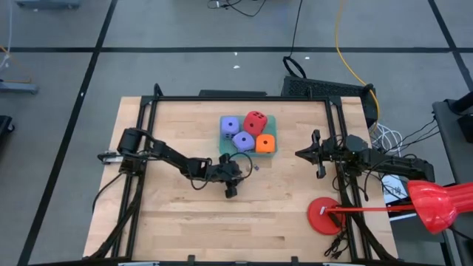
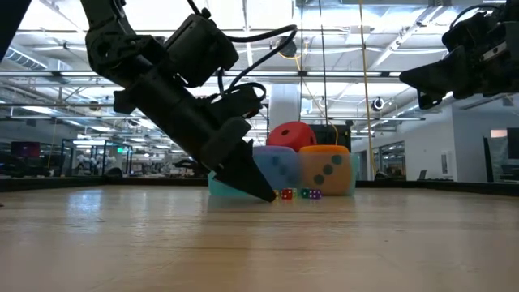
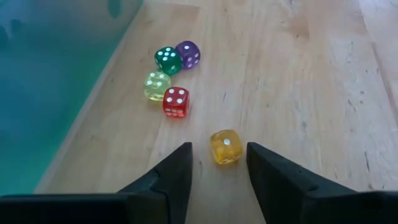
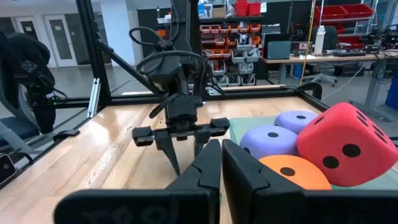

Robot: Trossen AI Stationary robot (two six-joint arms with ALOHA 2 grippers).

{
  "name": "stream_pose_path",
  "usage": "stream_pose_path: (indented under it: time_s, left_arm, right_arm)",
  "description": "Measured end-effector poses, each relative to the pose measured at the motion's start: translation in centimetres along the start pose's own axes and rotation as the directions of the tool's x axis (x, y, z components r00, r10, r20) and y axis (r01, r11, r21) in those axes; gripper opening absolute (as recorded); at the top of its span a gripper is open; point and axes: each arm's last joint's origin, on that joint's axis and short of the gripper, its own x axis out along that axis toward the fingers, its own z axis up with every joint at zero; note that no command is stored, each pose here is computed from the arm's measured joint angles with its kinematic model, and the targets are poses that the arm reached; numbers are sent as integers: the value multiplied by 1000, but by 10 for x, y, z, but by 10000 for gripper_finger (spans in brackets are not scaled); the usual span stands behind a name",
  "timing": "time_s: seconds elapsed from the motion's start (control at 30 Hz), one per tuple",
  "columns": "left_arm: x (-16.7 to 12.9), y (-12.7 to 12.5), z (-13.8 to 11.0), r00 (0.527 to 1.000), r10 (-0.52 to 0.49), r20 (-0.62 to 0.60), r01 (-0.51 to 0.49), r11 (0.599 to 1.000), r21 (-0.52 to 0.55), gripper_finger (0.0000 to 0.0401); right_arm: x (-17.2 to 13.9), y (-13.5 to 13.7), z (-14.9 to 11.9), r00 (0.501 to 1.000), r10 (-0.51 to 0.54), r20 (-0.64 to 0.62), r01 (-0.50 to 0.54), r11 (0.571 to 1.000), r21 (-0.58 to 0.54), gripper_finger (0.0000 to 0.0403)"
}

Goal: Pick & Place Dice
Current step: Put the small orange dice into the basket

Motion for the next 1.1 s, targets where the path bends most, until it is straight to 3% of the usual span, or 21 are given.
stream_pose_path:
  time_s: [0.33,1.1]
  left_arm:
    - [1,1,1,1000,0,14,0,1000,1,138]
    - [0,-1,5,997,-71,44,68,996,51,4]
  right_arm:
    - [0,0,0,1000,0,2,0,1000,0,9]
    - [0,0,0,1000,1,2,-1,1000,0,9]
